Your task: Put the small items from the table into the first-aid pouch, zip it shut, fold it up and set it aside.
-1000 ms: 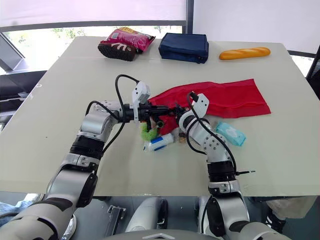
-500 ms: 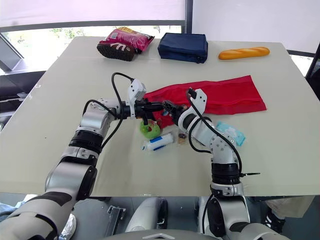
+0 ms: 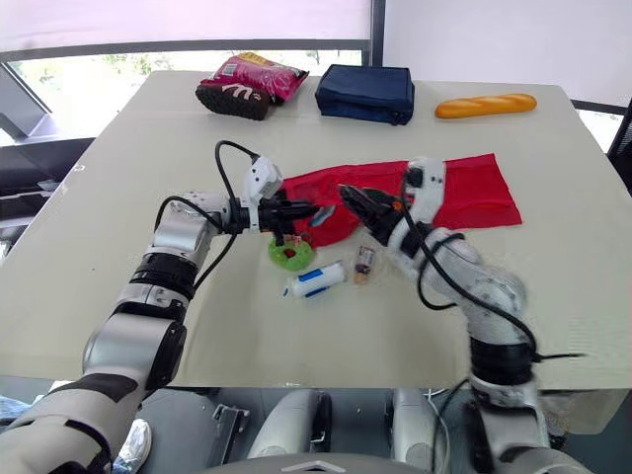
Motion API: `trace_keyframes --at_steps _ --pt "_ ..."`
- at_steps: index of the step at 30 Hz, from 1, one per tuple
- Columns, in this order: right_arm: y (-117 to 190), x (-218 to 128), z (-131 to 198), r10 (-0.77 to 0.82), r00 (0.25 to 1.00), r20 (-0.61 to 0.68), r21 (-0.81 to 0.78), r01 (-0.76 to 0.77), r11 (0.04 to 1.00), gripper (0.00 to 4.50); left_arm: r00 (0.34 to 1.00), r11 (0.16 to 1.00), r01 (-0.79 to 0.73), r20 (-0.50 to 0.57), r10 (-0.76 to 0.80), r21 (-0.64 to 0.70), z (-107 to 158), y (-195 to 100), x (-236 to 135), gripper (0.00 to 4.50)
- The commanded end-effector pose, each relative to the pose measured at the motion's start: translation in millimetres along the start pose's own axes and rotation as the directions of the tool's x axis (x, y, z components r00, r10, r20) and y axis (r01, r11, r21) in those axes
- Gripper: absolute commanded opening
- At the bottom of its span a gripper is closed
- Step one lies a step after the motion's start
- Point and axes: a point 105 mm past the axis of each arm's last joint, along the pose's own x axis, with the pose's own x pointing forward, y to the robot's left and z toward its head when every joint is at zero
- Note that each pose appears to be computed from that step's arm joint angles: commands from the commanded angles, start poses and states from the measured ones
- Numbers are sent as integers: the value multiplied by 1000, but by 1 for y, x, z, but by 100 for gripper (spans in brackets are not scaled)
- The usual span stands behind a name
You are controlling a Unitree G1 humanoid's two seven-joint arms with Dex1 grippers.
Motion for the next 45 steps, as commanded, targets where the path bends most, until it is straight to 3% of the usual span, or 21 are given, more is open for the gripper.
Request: trace_keyframes --at_steps 1,2,3,15,20,25,26,27,32,40,45 --pt "26 -22 11 187 982 5 -192 -183 964 398 999 998 23 -31 -21 64 -2 1 -13 0" --pt "24 -30 9 188 982 -25 -240 -188 952 442 999 997 27 -45 -24 69 -5 2 -18 0" --pt "20 -38 8 177 983 -44 -293 -183 939 448 998 996 32 -61 -28 80 -9 2 -23 0" --pt "-5 -102 14 97 992 -83 -469 -125 874 448 985 988 -24 -166 50 153 -27 25 -63 0" --pt "-5 -107 17 65 996 -62 -480 -86 873 450 987 991 -40 -150 60 129 -13 34 -68 159" --pt "-3 -106 16 52 997 -63 -492 -77 867 450 991 991 92 -102 -83 94 8 25 -72 363" --pt "-2 -105 16 54 997 -60 -493 -76 867 450 989 987 126 -93 -117 97 13 22 -72 431" --pt "0 -104 17 56 997 -54 -495 -75 865 450 984 982 163 -83 -155 100 19 19 -71 442" --pt "4 -99 20 66 997 -37 -503 -75 861 450 982 970 185 -58 -178 157 37 13 -43 442" --pt "11 -93 23 82 996 -21 -506 -82 858 450 990 957 137 -69 -123 256 39 -3 28 442" --pt "14 -93 26 73 997 -13 -511 -69 857 450 991 954 117 -93 -95 275 34 -8 50 442"
